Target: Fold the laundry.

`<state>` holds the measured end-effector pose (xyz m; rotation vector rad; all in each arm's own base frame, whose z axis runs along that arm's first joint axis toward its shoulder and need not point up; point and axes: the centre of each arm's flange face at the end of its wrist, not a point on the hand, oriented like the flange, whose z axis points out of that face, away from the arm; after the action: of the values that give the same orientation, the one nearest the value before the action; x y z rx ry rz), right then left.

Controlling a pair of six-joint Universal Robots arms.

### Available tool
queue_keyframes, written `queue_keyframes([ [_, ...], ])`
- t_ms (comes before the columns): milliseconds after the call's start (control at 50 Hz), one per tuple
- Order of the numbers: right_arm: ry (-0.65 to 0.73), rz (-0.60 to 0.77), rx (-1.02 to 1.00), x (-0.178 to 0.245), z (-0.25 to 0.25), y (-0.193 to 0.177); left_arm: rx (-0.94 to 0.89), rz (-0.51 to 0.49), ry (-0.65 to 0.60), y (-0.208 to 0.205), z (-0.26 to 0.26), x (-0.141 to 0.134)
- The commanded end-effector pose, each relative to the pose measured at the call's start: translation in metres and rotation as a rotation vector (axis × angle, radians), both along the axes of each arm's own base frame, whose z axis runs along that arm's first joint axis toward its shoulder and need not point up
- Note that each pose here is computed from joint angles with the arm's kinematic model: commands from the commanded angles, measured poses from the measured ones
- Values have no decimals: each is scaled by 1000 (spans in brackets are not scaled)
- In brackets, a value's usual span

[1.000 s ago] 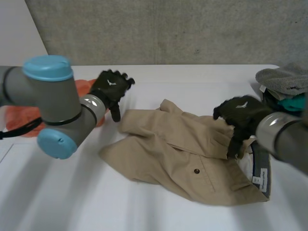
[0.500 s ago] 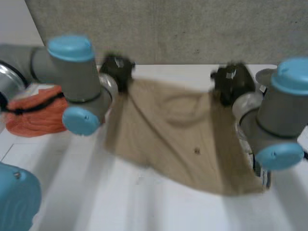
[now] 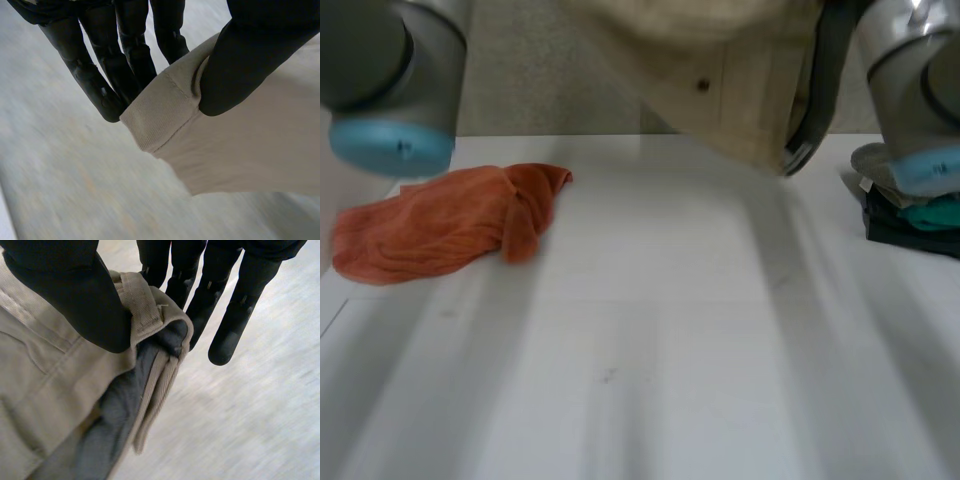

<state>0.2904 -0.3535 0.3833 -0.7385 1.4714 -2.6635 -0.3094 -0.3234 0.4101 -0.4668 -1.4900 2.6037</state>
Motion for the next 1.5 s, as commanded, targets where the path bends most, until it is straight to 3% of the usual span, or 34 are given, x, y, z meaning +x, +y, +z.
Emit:
queue_keyframes([
  [20, 189, 56, 362, -11, -78, 39, 281, -58, -157, 25, -93, 3],
  [220, 301, 27, 640, -40, -138, 61, 487, -93, -381, 85, -172, 8],
  [340, 333, 42, 746, -33, -187, 43, 588, -55, -501, 63, -223, 2],
  [460, 353, 31, 801, -21, -233, 17, 642, -33, -542, 42, -245, -8],
  [560, 310, -81, 779, -27, -229, 3, 654, -64, -565, 40, -244, -19],
  [660, 215, -165, 739, -36, -197, 6, 637, -1, -544, 34, -221, -10],
  [780, 220, -86, 711, -44, -156, 39, 568, 32, -484, 37, -185, 10],
  [860, 318, -13, 705, -51, -146, 67, 543, 12, -478, 47, -177, 24],
  [960, 477, 60, 732, -64, -155, 99, 534, -42, -542, 65, -182, 36],
  [1120, 539, 159, 861, -66, -196, 125, 619, -141, -608, 77, -210, 37],
  [1280, 479, 153, 802, -56, -234, 107, 687, -219, -631, 69, -240, 23],
  [1500, 415, 82, 617, -44, -257, 71, 669, -165, -636, 32, -254, 4],
])
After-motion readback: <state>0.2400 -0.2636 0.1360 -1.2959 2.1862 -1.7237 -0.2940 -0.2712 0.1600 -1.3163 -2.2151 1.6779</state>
